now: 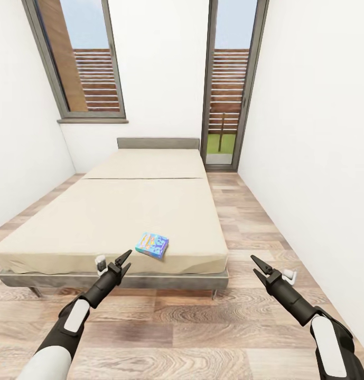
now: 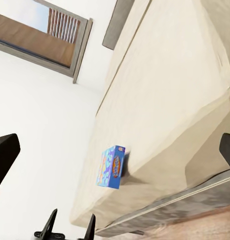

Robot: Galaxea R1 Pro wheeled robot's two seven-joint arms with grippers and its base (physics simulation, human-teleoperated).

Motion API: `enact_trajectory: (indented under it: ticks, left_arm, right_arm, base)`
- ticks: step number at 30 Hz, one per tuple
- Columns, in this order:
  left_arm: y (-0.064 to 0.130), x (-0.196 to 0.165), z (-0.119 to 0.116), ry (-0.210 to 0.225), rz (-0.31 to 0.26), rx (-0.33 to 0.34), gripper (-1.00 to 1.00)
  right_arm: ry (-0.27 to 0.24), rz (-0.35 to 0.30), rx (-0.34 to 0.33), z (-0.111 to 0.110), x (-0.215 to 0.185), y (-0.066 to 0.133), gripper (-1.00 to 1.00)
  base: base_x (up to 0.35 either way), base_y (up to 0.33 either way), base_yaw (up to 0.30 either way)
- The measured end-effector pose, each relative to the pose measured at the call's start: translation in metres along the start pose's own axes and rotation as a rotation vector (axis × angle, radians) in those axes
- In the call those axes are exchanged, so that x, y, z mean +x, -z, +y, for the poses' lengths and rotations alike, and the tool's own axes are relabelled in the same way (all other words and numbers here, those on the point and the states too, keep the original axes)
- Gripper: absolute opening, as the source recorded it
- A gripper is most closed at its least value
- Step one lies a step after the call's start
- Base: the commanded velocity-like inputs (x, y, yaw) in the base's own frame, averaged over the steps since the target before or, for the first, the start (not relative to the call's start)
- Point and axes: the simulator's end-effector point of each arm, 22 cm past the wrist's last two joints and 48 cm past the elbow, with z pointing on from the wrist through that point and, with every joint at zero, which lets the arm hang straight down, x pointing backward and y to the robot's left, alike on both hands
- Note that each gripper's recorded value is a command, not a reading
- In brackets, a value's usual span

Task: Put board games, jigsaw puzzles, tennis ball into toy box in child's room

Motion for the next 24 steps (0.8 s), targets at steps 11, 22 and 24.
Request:
enact_trajectory:
  ticks: [11, 22, 24]
  left_arm:
    - [-0.0028, 0.0063, 0.0016, 0.01, 0.001, -0.007, 1.0]
    - [-0.0026, 0.0058, 0.0025, 0.012, -0.003, -0.008, 1.0]
    - [-0.0023, 0.0054, 0.0028, 0.011, -0.003, -0.01, 1.0]
  right_arm:
    - [0.0, 0.001, 0.0, 0.0001, 0.0001, 0.0002, 1.0]
    - [-0.001, 0.002, -0.004, 0.0009, 0.0006, -0.0003, 1.0]
    - [-0.003, 0.001, -0.005, 0.0013, 0.0005, -0.0003, 1.0]
  base:
    - [0.0, -0.088, 0.0]
    - [0.0, -0.052, 0.0]
    - [0.0, -0.059, 0.0]
